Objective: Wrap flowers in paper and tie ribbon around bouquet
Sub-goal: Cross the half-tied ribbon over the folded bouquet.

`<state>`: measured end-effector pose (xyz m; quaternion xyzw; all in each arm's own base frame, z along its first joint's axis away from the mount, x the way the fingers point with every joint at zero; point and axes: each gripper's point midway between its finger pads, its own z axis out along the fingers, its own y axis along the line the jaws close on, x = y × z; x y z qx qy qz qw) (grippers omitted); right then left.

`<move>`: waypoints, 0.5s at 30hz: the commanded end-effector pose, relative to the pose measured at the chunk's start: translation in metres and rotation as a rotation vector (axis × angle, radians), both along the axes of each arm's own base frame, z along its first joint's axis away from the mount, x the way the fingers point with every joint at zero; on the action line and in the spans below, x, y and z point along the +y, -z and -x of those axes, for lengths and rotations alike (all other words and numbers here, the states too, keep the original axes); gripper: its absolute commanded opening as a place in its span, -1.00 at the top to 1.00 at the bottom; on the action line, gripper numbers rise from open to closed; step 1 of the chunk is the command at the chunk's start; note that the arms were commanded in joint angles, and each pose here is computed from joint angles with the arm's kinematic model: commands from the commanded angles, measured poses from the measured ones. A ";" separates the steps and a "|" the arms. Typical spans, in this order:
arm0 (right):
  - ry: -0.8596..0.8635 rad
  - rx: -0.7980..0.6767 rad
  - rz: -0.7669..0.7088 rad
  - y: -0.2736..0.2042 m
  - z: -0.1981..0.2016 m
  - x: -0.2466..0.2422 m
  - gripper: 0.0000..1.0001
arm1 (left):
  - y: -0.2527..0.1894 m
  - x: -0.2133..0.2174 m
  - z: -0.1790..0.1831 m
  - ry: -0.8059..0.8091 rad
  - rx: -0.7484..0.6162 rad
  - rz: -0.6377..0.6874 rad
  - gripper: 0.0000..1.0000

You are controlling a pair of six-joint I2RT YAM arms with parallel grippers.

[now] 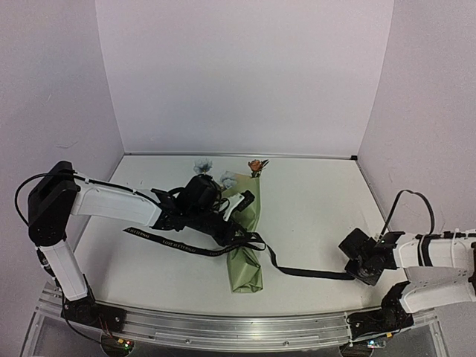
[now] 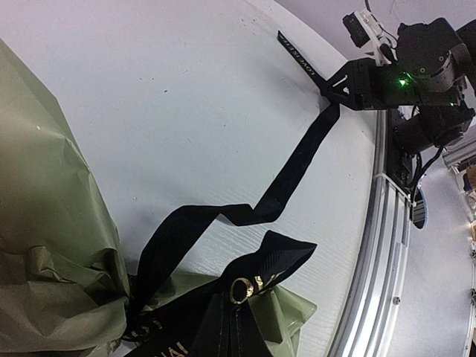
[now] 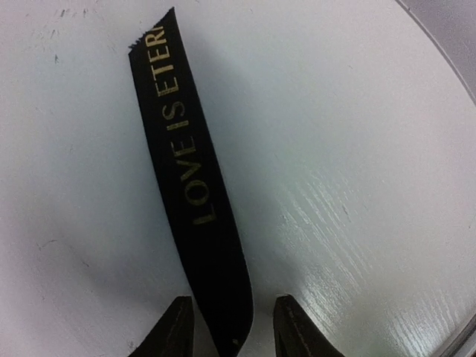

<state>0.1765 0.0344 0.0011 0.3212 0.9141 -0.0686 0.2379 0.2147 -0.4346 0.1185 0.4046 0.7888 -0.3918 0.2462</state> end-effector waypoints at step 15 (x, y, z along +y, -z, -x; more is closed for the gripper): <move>-0.279 -0.183 -0.192 -0.136 -0.140 0.120 1.00 | -0.028 -0.026 -0.002 0.076 -0.073 0.086 1.00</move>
